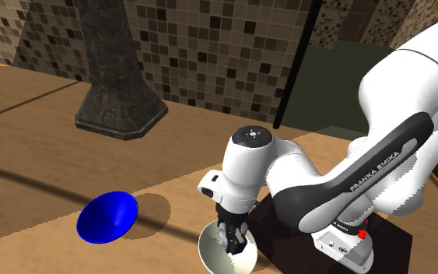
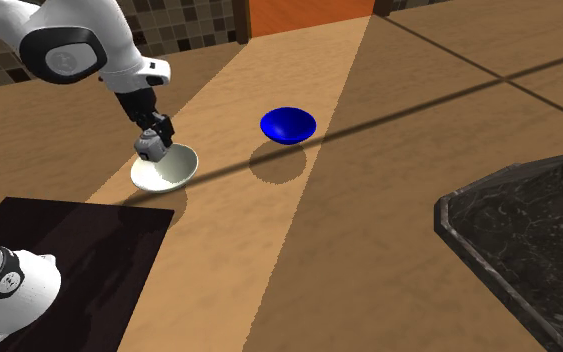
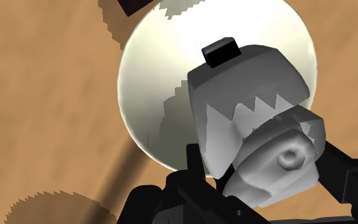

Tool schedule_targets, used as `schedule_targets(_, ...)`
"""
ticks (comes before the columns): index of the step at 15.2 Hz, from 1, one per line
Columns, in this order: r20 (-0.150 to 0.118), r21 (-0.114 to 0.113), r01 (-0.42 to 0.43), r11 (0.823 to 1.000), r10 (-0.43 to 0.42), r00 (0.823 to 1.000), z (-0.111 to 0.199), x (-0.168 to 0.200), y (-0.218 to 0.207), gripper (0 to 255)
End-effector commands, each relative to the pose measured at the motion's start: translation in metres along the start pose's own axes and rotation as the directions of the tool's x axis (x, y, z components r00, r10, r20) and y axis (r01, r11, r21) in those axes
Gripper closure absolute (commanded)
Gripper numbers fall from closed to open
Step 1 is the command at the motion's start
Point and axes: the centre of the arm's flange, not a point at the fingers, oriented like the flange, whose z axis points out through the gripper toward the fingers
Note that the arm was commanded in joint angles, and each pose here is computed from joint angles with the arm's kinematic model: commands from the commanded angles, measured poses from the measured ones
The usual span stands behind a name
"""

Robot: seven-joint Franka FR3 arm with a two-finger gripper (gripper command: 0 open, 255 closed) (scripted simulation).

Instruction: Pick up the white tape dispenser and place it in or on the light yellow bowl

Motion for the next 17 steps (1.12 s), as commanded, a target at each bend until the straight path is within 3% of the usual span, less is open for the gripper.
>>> schedule_targets(1,-0.001,0.000,0.000,1.000,0.000,1.000,0.011,0.000,0.001,255)
schedule_targets(8,-0.001,0.000,0.000,1.000,0.000,1.000,0.048,-0.001,0.003,255)
schedule_targets(16,-0.001,0.000,0.000,1.000,0.000,1.000,0.048,-0.001,0.003,255)
schedule_targets(17,-0.001,0.000,0.000,1.000,0.000,1.000,0.048,-0.001,0.003,0)
